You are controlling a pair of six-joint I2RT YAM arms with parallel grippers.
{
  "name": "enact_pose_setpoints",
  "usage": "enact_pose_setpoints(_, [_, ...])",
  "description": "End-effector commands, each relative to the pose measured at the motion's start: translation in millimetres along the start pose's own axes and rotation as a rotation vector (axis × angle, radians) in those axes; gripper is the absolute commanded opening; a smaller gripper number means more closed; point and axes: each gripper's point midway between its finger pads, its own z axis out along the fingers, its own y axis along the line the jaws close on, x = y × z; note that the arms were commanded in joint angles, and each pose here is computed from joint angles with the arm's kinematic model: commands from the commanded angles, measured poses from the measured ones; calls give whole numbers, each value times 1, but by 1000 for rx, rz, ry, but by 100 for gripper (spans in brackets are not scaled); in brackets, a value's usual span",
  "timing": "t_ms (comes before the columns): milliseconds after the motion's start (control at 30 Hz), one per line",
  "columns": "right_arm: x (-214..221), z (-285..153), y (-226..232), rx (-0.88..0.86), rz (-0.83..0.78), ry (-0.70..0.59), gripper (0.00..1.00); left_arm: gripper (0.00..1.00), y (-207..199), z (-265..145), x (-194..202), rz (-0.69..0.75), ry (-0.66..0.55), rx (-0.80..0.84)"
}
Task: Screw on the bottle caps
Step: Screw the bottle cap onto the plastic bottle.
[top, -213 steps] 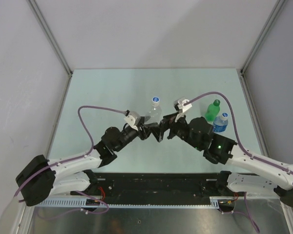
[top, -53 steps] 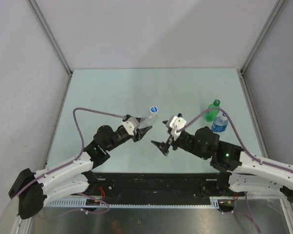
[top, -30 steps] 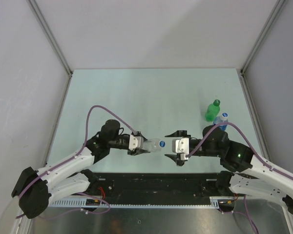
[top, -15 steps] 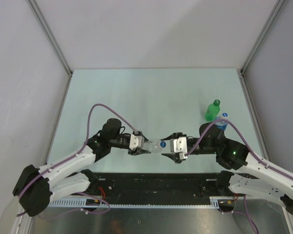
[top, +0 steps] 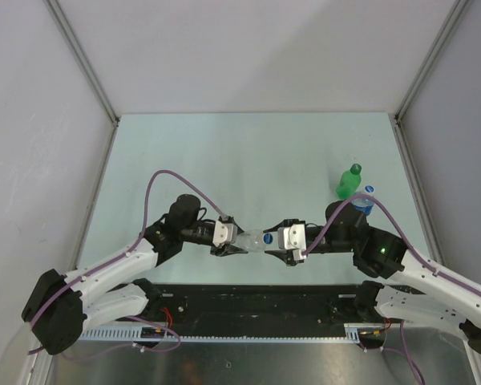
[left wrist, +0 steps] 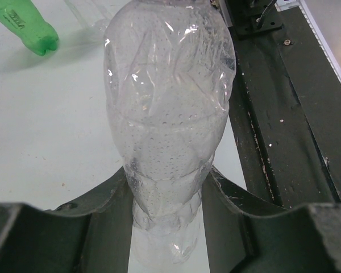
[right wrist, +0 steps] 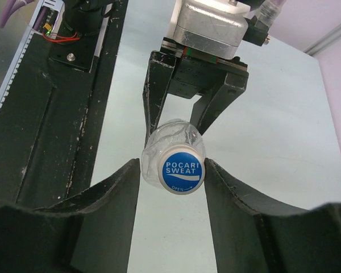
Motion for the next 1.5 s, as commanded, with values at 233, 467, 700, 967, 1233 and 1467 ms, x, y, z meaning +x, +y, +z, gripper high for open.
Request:
enact_pose_setpoints(233, [-22, -6, -12, 51, 8, -59, 56, 0, 10, -1, -25, 76, -55, 0])
enact_pose_setpoints(467, [-26, -8, -16, 73, -4, -72, 60, 0, 8, -1, -24, 76, -57, 9])
enact_pose_setpoints(700, [-26, -9, -16, 71, -7, -73, 54, 0, 8, 0, -23, 72, -56, 15])
enact_pose_setpoints(967, [-18, -5, -14, 62, 11, -42, 37, 0, 8, -1, -27, 79, -63, 12])
enact_pose_setpoints(1233, [-1, 1, -26, 149, 176, 24, 22, 0, 19, -12, -48, 122, -90, -75])
enact_pose_setpoints(1467, [33, 20, -48, 362, 582, 107, 17, 0, 69, -31, -78, 106, -101, -403])
